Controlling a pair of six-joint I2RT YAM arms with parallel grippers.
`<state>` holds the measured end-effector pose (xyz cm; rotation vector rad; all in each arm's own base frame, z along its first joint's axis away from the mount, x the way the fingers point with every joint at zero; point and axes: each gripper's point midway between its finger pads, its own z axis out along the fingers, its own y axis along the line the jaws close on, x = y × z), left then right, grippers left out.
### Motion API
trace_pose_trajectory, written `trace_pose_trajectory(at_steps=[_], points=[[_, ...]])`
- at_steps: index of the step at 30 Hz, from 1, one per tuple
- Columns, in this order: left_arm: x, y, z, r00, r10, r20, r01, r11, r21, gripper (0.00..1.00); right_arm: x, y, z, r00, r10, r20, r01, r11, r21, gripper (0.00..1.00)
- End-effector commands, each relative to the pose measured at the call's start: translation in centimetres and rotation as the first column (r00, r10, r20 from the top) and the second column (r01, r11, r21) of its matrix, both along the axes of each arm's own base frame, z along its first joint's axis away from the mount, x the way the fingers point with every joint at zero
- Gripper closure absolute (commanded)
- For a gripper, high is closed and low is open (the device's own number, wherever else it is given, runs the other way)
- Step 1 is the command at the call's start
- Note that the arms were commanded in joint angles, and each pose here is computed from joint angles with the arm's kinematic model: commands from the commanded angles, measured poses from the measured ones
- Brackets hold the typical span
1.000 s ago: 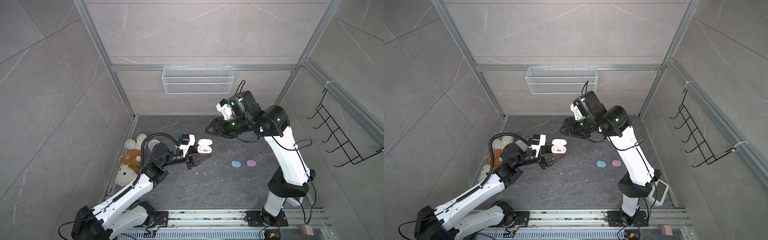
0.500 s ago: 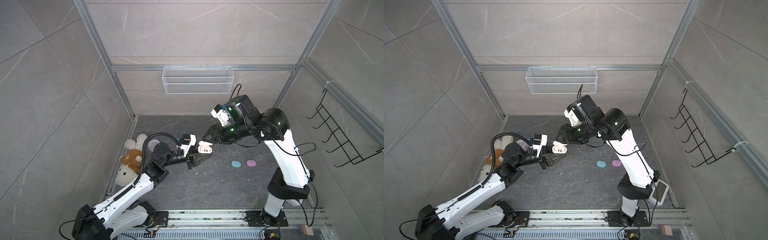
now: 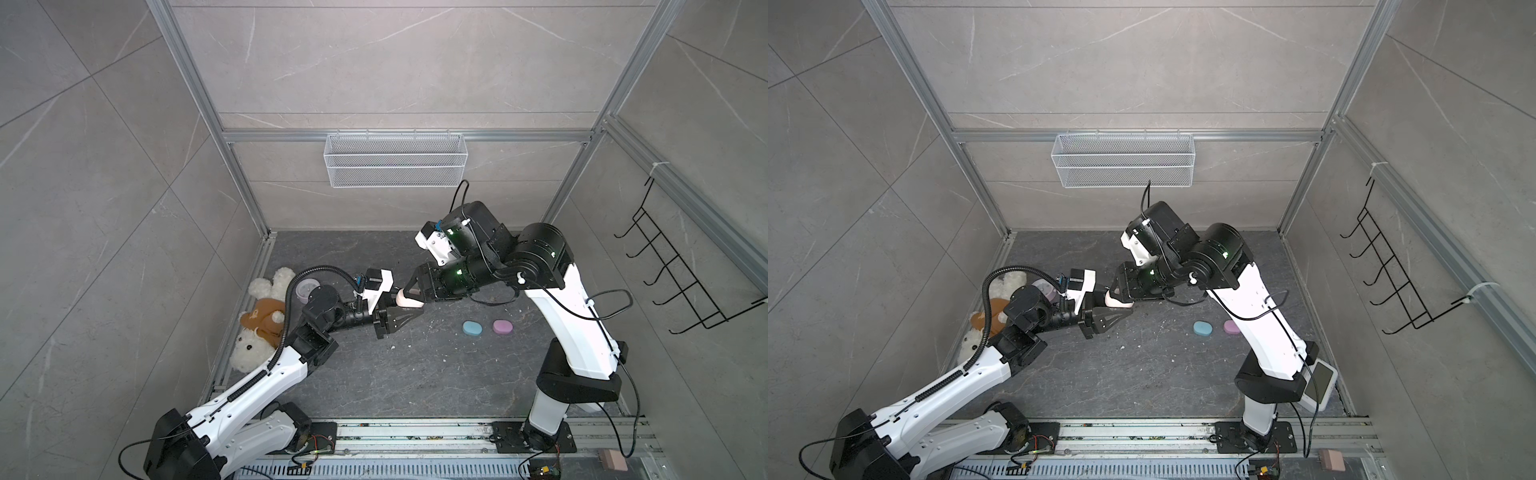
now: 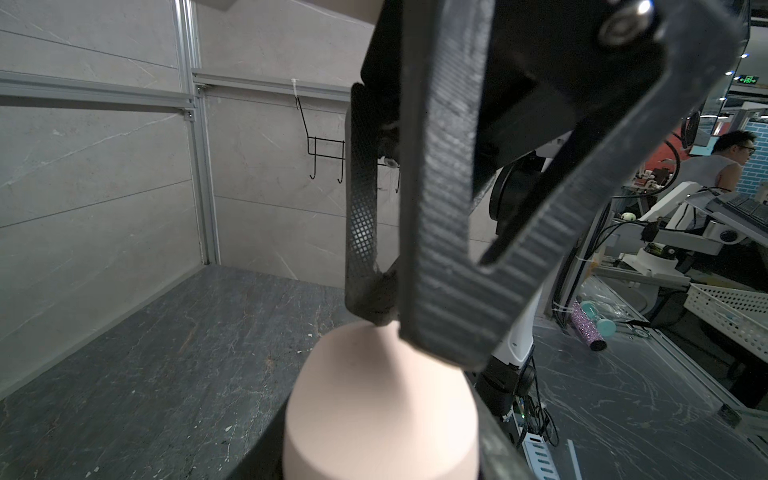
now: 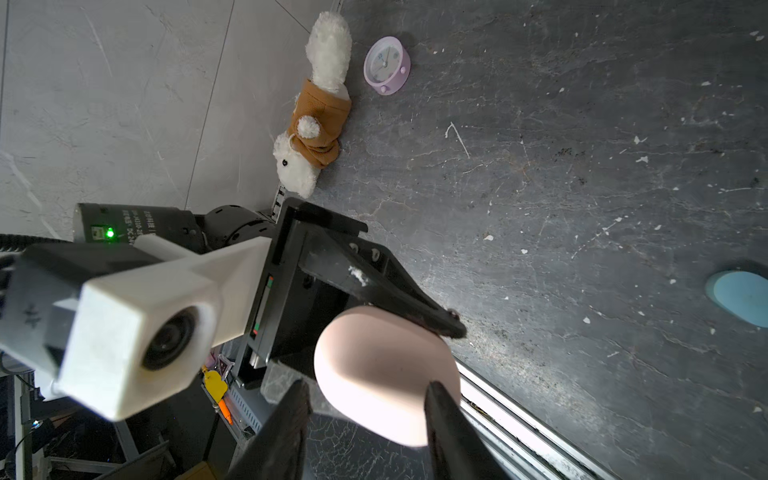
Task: Insert the wireless bluetooth earbuds into the charging case
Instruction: 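Close the right gripper on the case lid and swing it shut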
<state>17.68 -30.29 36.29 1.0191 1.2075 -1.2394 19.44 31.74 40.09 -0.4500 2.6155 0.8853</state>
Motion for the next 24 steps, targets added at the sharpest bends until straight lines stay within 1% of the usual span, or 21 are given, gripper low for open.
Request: trace_pose_trajectory(at_steps=[1,4,6,10,14,16,18,21,24], points=[[-0.5,0.3,2.6,0.996,0.004,0.092,0.0,0.999,-0.045,0.8,-0.5,-0.6,-0.3,1.0,-0.014,-0.013,0.013,0.999,-0.029,0.52],[-0.4,0.3,2.3,0.996,0.006,0.091,-0.003,0.999,-0.033,0.8,0.1,-1.6,-0.2,0.997,-0.079,-0.004,0.079,0.996,-0.049,0.47],[-0.3,0.1,1.7,0.996,0.006,0.089,-0.006,1.0,-0.005,0.8,0.6,-2.7,-0.6,0.99,-0.14,-0.028,0.137,0.988,-0.074,0.42],[-0.2,0.0,0.6,0.995,0.01,0.098,-0.015,0.999,0.047,0.8,0.5,-2.9,-1.1,0.985,-0.162,-0.065,0.156,0.984,-0.081,0.31],[-0.4,-0.2,-0.3,0.992,0.015,0.122,-0.027,0.995,0.098,0.8,0.4,-2.8,-3.2,0.978,-0.174,-0.111,0.158,0.977,-0.142,0.23],[-0.4,-0.3,-0.5,0.992,0.017,0.128,-0.031,0.994,0.109,0.8,0.6,-2.6,-3.8,0.976,-0.182,-0.118,0.164,0.975,-0.148,0.2],[-0.5,-0.3,-0.6,0.991,0.018,0.135,-0.034,0.993,0.115,0.8,0.8,-2.2,-4.0,0.975,-0.184,-0.123,0.168,0.978,-0.126,0.17],[-0.6,-0.3,-0.9,0.99,0.018,0.139,-0.036,0.991,0.131,0.8,0.6,-1.3,-4.4,0.974,-0.171,-0.151,0.159,0.983,-0.092,0.17],[-0.6,-0.3,-1.0,0.99,0.016,0.141,-0.036,0.99,0.138,0.8,0.5,-0.9,-4.6,0.972,-0.165,-0.168,0.153,0.985,-0.08,0.17]])
